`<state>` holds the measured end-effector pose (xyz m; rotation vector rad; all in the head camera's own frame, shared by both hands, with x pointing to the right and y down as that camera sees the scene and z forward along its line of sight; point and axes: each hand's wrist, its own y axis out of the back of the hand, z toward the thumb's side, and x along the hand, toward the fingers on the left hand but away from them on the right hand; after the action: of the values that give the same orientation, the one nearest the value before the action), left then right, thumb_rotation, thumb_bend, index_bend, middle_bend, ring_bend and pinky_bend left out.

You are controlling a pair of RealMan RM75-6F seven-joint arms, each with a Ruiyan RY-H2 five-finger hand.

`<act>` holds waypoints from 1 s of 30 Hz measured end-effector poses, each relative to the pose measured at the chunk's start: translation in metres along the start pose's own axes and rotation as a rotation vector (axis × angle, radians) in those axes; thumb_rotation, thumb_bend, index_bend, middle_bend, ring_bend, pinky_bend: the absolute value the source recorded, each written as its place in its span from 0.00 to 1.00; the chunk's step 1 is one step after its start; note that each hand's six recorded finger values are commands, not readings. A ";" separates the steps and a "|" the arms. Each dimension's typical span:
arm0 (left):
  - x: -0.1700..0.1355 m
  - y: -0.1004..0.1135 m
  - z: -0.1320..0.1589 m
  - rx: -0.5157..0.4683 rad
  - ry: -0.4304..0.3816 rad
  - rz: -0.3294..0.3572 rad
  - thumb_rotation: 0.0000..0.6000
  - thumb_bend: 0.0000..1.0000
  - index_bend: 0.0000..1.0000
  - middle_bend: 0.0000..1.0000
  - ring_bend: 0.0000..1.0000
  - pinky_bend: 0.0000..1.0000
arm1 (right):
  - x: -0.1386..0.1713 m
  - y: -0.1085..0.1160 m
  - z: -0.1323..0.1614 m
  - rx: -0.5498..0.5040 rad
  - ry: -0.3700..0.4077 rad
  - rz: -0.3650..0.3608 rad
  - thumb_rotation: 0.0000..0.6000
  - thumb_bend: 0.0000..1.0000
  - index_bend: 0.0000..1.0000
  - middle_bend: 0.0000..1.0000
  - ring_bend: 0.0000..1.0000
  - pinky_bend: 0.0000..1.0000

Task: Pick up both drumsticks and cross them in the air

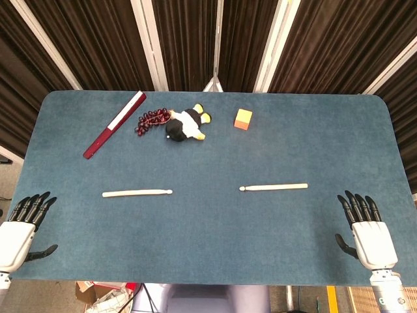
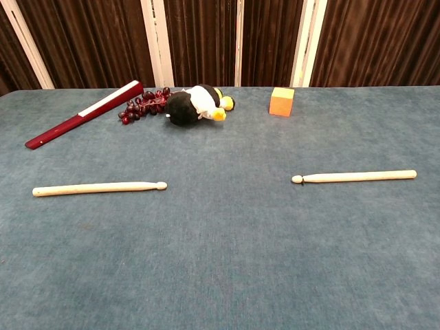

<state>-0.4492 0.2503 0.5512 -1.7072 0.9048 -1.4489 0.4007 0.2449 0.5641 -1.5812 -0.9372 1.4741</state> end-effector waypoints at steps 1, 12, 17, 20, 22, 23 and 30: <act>0.000 0.000 0.000 0.000 0.001 -0.001 1.00 0.05 0.00 0.00 0.00 0.00 | 0.000 0.000 0.000 0.000 0.000 0.001 1.00 0.33 0.00 0.00 0.00 0.00; 0.000 0.000 -0.001 -0.005 0.009 -0.007 1.00 0.05 0.00 0.00 0.00 0.00 | -0.012 0.009 0.008 0.002 0.045 -0.068 1.00 0.33 0.06 0.14 0.63 0.78; 0.000 0.000 -0.002 -0.012 0.011 -0.009 1.00 0.05 0.00 0.00 0.00 0.00 | -0.032 0.012 0.014 0.022 0.075 -0.105 1.00 0.33 0.24 0.29 0.74 0.86; 0.001 -0.001 -0.001 -0.007 0.010 -0.012 1.00 0.05 0.00 0.00 0.00 0.00 | -0.049 0.006 0.018 0.034 0.078 -0.087 1.00 0.33 0.31 0.32 0.75 0.86; 0.003 -0.002 -0.001 -0.002 0.011 -0.015 1.00 0.05 0.00 0.00 0.00 0.00 | -0.061 0.001 0.021 0.044 0.078 -0.068 1.00 0.33 0.32 0.33 0.75 0.86; 0.003 -0.003 -0.002 -0.001 0.014 -0.018 1.00 0.05 0.00 0.00 0.00 0.00 | -0.069 -0.003 0.023 0.052 0.076 -0.052 1.00 0.33 0.33 0.35 0.76 0.87; 0.006 -0.003 -0.002 -0.005 0.025 -0.019 1.00 0.05 0.00 0.00 0.00 0.00 | -0.115 -0.034 0.034 0.122 0.053 0.041 1.00 0.33 0.37 0.40 0.80 0.87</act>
<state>-0.4506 0.2469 0.5570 -1.7094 0.9078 -1.4847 0.3588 0.1580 0.6432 -1.5509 -0.7745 1.4811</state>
